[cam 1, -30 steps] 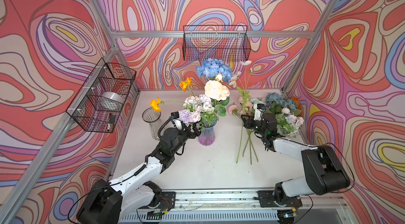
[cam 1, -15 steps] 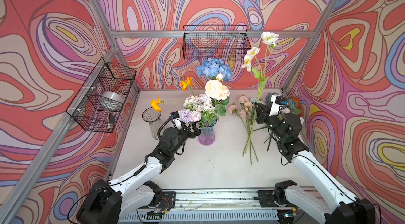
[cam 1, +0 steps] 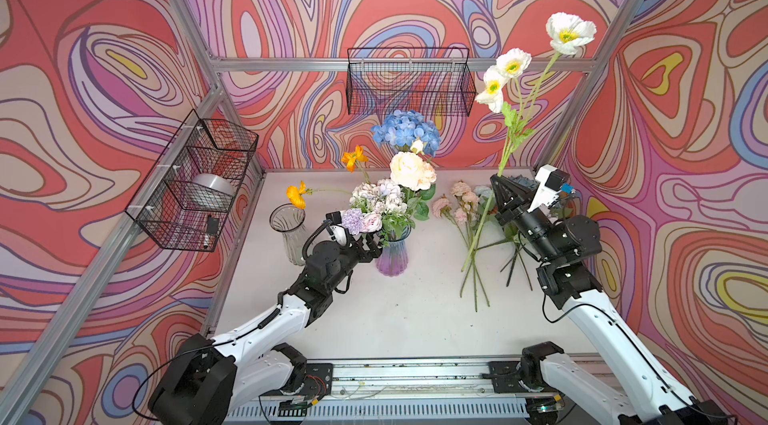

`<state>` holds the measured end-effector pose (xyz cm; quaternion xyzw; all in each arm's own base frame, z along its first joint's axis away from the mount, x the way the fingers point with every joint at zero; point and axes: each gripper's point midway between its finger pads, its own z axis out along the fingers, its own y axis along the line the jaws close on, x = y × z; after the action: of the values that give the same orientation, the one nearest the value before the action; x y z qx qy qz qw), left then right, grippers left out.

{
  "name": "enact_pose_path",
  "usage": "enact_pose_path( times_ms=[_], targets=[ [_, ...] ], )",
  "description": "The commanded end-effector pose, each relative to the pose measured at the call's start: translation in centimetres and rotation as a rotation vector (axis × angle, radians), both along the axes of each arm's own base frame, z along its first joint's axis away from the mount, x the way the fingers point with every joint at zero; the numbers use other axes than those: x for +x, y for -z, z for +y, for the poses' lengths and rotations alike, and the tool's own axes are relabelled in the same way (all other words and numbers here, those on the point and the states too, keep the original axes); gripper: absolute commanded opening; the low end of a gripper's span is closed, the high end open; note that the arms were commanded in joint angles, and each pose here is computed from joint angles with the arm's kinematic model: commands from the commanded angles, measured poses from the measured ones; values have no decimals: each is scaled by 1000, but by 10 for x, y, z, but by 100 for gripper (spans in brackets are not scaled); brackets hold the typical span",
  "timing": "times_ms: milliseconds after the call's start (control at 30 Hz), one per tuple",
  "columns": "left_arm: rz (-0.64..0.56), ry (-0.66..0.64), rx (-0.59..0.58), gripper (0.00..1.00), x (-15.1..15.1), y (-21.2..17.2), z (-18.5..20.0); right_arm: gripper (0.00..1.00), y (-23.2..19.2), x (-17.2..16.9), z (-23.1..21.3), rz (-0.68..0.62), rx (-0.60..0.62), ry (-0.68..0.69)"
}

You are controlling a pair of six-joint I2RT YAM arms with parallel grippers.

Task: Arrange the flowers into the vase
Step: 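Lift the white poppies upright and raise them above the table, then swing the poppies over and lower their stems into the gradient vase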

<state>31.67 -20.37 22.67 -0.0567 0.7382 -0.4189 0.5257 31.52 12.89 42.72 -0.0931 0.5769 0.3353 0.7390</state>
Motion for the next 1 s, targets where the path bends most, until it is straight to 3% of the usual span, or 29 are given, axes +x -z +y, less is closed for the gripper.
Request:
enact_pose_path(
  times_ms=[0,267,533,767,967],
  targets=[
    [-48,3,-35,89,2,-23,-3,0,-46,-23,21,-171,66,-119],
    [-47,12,-34,89,3,-23,-5,0,-76,-43,81,-343,130,-281],
    [-40,20,-42,89,3,-22,-7,0,-94,-58,106,-516,174,-360],
    [-41,24,-40,89,2,-22,-7,0,-86,-55,108,-635,202,-332],
    [-40,17,-35,89,2,-21,-5,0,-58,-34,118,-608,160,-288]
  ],
)
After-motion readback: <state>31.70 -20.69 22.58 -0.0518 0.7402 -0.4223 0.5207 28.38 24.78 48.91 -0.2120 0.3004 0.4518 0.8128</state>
